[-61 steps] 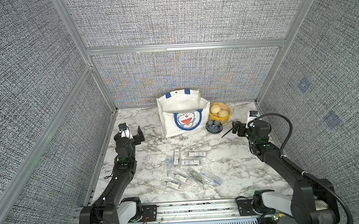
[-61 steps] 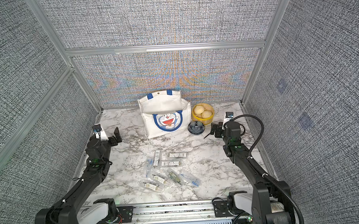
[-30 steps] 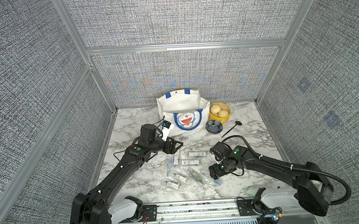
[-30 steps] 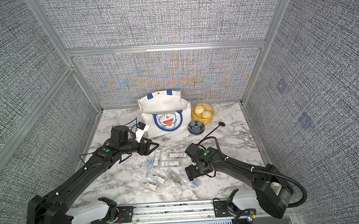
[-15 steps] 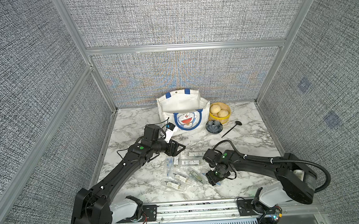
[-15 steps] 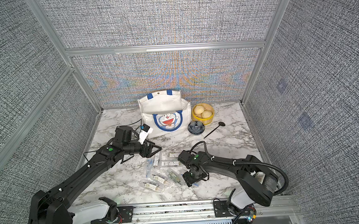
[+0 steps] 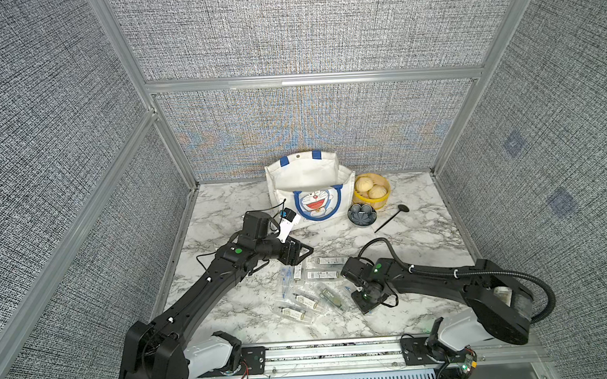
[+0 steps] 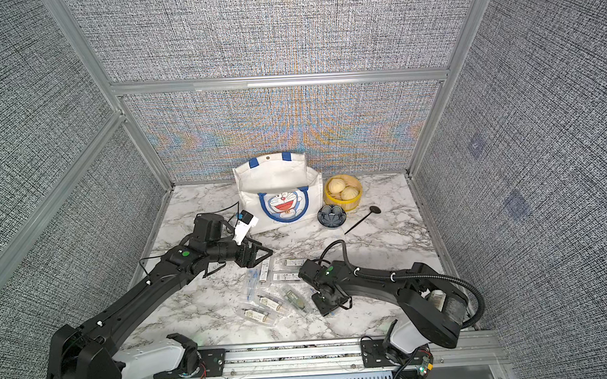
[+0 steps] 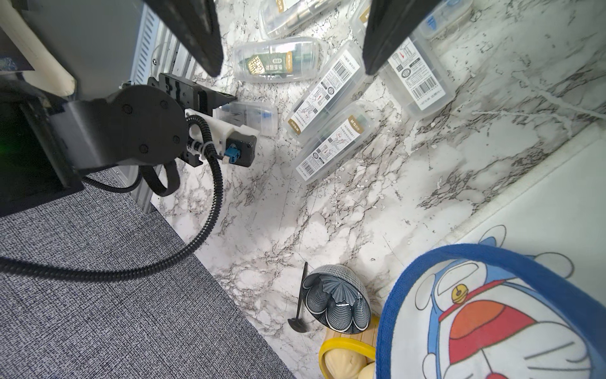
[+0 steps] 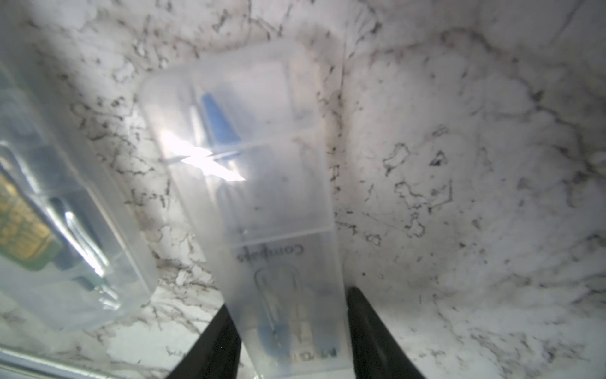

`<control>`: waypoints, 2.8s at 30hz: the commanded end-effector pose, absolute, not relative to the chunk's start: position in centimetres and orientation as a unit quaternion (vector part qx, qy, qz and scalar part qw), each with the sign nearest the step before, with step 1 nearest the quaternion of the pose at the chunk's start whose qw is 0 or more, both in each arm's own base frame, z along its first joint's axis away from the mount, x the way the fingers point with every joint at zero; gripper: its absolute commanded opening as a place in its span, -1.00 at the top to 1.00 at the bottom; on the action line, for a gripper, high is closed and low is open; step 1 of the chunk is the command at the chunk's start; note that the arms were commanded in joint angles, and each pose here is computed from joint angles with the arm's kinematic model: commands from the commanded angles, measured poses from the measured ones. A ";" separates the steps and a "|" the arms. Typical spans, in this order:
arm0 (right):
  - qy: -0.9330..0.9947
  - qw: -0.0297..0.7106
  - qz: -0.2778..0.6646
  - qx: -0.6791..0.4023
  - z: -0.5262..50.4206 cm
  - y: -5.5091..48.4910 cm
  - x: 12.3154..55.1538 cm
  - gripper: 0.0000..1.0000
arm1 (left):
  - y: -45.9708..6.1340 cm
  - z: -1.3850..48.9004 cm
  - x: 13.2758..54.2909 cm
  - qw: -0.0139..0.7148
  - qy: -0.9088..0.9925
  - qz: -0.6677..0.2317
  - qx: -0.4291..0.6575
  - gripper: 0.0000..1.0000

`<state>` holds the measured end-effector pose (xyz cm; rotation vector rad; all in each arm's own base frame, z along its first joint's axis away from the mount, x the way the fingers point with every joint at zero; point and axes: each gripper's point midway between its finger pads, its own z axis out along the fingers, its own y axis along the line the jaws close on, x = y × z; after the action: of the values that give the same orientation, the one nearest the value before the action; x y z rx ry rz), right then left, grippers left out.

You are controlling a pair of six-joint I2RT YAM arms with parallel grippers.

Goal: Put the compass set into the canvas bag
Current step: Pick up the compass set at the center of the board, then place the compass set in the canvas bag.

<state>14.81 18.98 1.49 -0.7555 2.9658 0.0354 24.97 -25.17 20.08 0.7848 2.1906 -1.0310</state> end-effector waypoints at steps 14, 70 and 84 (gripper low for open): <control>0.908 0.307 0.115 -0.261 10.9 22.9 20.9 0.32 | -27.2 21.9 25.7 0.310 0.809 -0.430 0.255 -0.35; 0.873 0.401 0.171 -0.218 13.7 21.8 24.5 -0.83 | -29.2 36.2 42.5 0.474 0.788 -0.318 0.232 0.80; 0.881 0.385 0.168 -0.218 13.2 21.4 23.9 -0.83 | -29.2 30.1 54.6 0.482 0.815 -0.201 0.250 0.86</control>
<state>24.06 21.73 13.56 -0.5564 2.2232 0.4410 53.70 -29.65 31.52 0.5770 1.9634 -0.5655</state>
